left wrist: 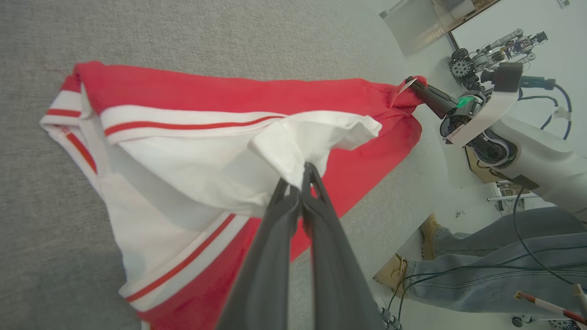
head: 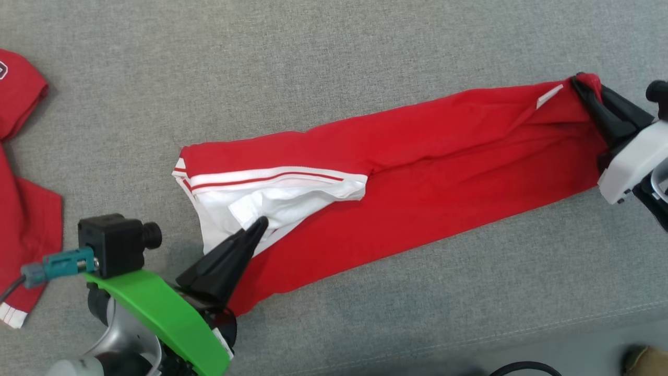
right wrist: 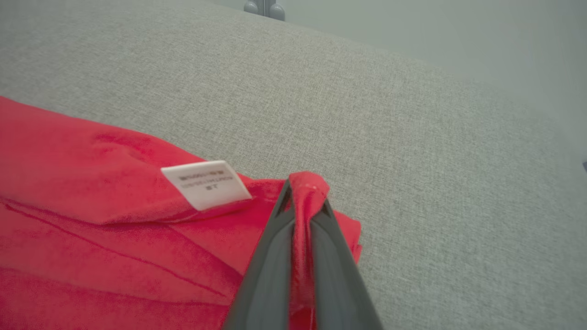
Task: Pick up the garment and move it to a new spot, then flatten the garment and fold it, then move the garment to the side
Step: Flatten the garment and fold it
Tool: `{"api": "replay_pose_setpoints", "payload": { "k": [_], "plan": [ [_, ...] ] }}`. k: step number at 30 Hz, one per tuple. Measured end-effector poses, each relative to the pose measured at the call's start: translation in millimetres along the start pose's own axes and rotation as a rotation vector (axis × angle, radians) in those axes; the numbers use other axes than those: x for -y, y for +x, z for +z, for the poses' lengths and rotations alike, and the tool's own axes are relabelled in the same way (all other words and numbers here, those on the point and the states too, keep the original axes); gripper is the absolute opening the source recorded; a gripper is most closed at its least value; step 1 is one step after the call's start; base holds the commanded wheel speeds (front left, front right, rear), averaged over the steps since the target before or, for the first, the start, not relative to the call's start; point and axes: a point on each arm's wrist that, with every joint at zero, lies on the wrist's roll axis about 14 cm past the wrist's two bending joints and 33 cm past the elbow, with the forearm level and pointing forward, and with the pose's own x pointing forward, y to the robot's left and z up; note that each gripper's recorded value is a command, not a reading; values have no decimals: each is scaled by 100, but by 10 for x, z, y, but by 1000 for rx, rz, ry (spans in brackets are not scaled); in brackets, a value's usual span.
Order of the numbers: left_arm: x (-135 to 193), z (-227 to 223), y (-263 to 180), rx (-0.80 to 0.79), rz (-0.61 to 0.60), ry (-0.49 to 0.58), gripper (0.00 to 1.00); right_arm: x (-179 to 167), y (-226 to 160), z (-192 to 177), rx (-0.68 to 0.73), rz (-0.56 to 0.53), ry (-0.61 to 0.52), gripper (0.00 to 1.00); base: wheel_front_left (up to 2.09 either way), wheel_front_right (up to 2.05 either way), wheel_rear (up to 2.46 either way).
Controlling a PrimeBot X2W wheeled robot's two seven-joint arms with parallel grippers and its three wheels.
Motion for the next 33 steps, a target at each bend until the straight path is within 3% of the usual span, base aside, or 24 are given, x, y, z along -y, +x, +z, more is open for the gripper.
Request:
{"api": "replay_pose_setpoints", "payload": {
  "k": [11,16,29,30,31,32,33],
  "plan": [
    [209,-180,-69,20,-51,-75,0,0,-167,178,34,25,-150,0,0,0,0],
    [322,-251,-38,25,-84,-128,0,-31,-176,159,34,29,-163,0,0,0,0],
    [-127,-366,53,14,45,-200,0,-150,-219,96,15,68,-207,0,0,0,0],
    [-160,-362,69,15,53,-199,0,-153,-230,86,11,71,-217,16,0,0,0],
    [-188,-354,85,16,60,-200,11,-156,-243,78,8,73,-224,35,0,0,0],
    [-209,-340,102,21,65,-199,47,-152,-260,70,4,73,-232,67,0,0,0],
    [-226,-331,123,22,69,-199,100,-148,-278,60,-1,73,-243,97,0,0,0]
  ]
}}
